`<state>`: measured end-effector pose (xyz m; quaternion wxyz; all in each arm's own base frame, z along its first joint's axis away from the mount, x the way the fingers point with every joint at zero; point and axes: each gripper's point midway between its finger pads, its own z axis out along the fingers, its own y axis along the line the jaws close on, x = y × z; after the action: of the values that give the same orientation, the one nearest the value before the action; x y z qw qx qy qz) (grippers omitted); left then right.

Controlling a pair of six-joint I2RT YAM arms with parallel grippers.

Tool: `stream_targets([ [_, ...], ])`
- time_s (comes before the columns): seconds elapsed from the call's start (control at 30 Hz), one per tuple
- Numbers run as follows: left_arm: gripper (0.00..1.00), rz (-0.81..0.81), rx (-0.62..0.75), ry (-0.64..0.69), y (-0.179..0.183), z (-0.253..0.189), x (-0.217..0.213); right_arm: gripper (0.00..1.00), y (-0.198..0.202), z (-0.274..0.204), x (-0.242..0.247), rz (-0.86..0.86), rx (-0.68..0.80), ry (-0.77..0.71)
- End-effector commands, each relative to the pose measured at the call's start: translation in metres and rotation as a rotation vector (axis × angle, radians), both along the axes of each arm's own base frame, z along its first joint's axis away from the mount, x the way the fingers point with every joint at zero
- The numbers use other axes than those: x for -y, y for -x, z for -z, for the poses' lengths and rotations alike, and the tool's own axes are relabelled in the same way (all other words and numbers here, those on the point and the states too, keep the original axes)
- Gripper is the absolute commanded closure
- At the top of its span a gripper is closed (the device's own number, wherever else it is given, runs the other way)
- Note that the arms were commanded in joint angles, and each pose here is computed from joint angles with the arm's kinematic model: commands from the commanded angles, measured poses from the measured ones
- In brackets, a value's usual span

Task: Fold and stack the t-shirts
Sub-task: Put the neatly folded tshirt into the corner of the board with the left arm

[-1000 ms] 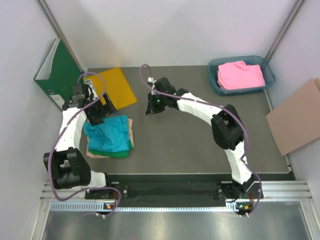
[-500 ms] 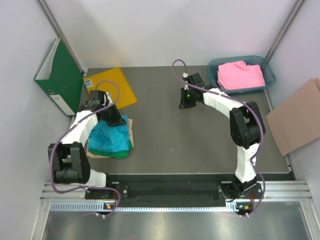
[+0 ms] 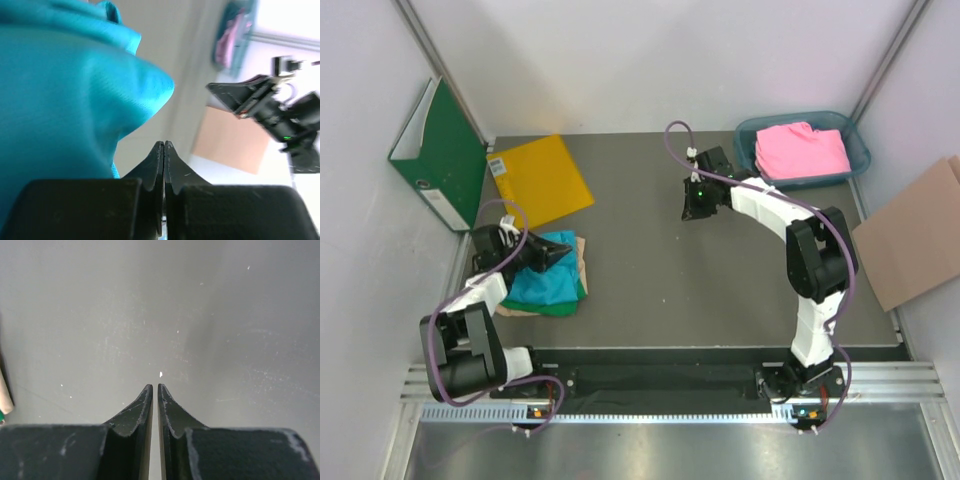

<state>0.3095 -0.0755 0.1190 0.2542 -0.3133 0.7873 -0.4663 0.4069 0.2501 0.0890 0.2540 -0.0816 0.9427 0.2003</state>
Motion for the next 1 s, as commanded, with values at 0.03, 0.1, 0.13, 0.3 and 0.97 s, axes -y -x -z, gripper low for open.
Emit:
stream_targets([
  [0.03, 1.00, 0.018, 0.178, 0.180, -0.004, -0.044, 0.007, 0.91, -0.003, -0.020, 0.002, -0.033, 0.053, 0.010],
  [0.1, 1.00, 0.007, 0.124, 0.201, 0.002, -0.027, 0.008, 0.91, -0.004, -0.020, 0.003, -0.032, 0.050, 0.007],
  [0.13, 1.00, -0.004, 0.116, 0.202, 0.002, -0.021, 0.006, 0.91, -0.004, -0.020, 0.002, -0.036, 0.047, 0.005],
  [0.3, 1.00, -0.006, -0.082, 0.273, 0.007, 0.034, 0.008, 0.90, -0.005, -0.020, -0.001, -0.043, 0.037, -0.006],
  [0.97, 1.00, 0.096, 0.118, -0.310, -0.032, -0.043, -0.039, 0.89, 0.003, -0.013, -0.003, -0.023, -0.002, -0.030],
])
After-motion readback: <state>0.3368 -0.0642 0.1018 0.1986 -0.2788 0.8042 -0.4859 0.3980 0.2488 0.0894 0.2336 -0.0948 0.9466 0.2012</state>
